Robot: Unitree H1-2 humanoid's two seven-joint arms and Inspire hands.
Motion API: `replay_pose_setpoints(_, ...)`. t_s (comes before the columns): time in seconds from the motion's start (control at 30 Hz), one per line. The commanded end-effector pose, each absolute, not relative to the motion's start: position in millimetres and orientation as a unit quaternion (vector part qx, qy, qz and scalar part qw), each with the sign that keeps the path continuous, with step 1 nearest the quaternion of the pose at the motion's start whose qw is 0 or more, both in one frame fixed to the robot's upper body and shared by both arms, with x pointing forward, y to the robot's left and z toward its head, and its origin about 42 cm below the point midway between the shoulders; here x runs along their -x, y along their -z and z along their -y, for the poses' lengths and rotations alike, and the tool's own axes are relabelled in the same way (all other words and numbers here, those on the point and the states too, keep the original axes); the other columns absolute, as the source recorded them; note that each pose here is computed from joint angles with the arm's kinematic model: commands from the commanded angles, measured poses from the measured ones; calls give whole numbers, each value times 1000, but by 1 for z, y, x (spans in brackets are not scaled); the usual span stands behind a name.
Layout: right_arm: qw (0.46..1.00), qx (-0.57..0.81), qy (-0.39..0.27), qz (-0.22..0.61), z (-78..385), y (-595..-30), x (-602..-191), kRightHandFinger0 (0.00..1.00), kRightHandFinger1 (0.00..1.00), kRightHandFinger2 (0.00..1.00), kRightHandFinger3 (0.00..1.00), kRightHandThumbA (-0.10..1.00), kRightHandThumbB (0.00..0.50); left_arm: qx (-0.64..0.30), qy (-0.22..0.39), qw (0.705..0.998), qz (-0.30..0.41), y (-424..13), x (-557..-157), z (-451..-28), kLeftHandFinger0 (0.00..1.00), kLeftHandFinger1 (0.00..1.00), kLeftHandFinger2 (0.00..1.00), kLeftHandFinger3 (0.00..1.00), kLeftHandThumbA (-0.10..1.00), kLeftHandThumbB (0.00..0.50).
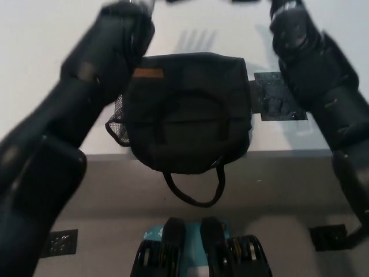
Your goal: A soft travel bag is kept infront of the robot in the middle of the desk and the robot uses both its hands to press it to reduce its size
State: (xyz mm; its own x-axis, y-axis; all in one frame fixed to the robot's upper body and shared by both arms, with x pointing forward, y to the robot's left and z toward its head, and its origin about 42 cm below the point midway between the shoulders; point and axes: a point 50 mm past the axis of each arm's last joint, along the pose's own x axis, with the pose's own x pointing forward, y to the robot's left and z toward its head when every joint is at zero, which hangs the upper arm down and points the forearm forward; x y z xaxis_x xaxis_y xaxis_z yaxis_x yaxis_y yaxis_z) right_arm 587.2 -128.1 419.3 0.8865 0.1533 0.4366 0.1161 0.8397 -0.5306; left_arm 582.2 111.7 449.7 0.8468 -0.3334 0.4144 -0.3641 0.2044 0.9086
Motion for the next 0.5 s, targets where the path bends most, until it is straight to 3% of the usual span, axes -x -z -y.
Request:
replay_pose_setpoints(0.0, 917, 273, -8, 291, 131, -475, -578, 1000, 1000, 1000, 1000, 1000, 150, -607, -45, 722, 328, -511, -571, -125, 1000, 1000, 1000, 1000, 969, 7)
replay_pose_setpoints(0.23, 901, 245, -3, 357, 155, -506, -537, 1000, 1000, 1000, 1000, 1000, 211, -535, -56, 745, 395, -539, -529, -156, 1000, 1000, 1000, 1000, 1000, 35)
replay_pose_setpoints(0.4, 856, 207, -7, 474, 177, -527, -451, 1000, 1000, 1000, 1000, 1000, 194, -436, -30, 772, 462, -539, -444, -184, 1000, 1000, 1000, 1000, 1000, 59)
replay_pose_setpoints(0.47, 839, 196, -4, 508, 184, -527, -418, 1000, 1000, 1000, 1000, 1000, 214, -393, -18, 781, 485, -527, -411, -191, 1000, 1000, 1000, 1000, 1000, 77)
